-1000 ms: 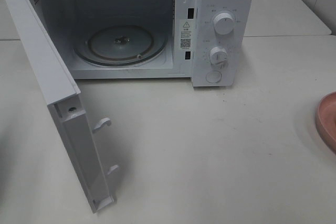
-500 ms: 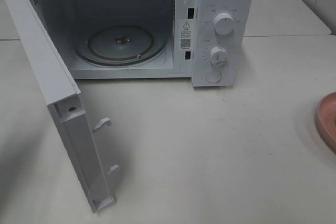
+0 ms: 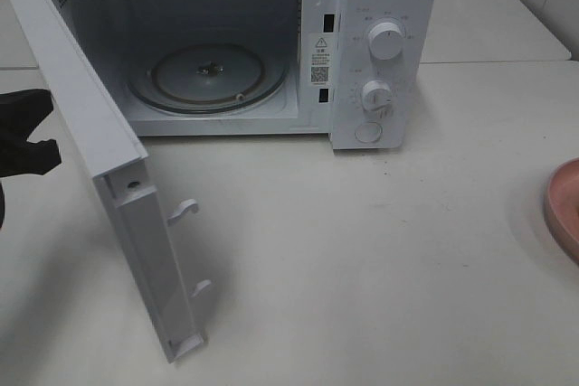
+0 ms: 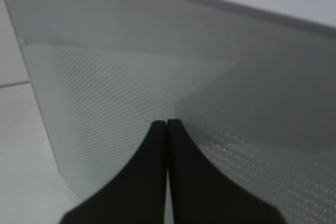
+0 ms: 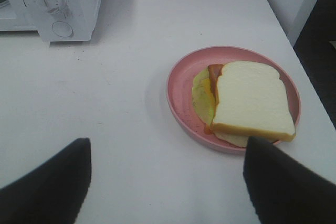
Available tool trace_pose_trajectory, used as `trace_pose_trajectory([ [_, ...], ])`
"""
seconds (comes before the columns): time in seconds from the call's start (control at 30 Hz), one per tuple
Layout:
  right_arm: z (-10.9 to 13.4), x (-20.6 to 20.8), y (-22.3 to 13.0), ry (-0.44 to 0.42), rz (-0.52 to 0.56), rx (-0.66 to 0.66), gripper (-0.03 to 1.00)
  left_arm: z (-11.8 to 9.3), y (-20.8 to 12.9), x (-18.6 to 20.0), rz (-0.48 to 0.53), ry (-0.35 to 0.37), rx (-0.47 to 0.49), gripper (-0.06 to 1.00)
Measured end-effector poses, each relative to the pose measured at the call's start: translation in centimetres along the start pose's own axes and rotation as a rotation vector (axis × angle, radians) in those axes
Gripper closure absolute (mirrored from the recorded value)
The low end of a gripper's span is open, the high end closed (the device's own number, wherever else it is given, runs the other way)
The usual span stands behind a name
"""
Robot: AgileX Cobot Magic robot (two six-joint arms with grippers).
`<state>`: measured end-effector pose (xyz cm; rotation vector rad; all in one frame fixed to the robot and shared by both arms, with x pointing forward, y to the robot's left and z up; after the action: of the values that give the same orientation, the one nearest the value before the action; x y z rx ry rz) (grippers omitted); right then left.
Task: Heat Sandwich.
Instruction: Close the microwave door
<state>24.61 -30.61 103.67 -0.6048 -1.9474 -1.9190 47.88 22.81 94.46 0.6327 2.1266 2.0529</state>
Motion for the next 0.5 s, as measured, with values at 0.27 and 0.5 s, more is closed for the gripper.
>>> trace_pose_trajectory([
  [0.27, 0.0, 0.0, 0.0, 0.001, 0.0, 0.0, 0.2, -2.0, -1.3, -1.7, 0.029, 0.043, 0.0, 0.94],
  [0.5, 0.0, 0.0, 0.0, 0.001, 0.0, 0.0, 0.2, -4.1, -0.7, -3.3, 0.004, 0.022, -0.015, 0.94],
])
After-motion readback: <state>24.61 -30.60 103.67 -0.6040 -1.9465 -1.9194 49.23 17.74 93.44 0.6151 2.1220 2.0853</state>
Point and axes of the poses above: a point on each arm's last joint axis where the gripper is mounted, x pointing back along that axis away from the gripper, z along the wrist's bending axis when the last joint is at zero, y = z × x, the point moved 2 cm from there along -x, pointing out along that axis toward the gripper, and after that the axes turned 1 degree about x, right-handed, at the moved point
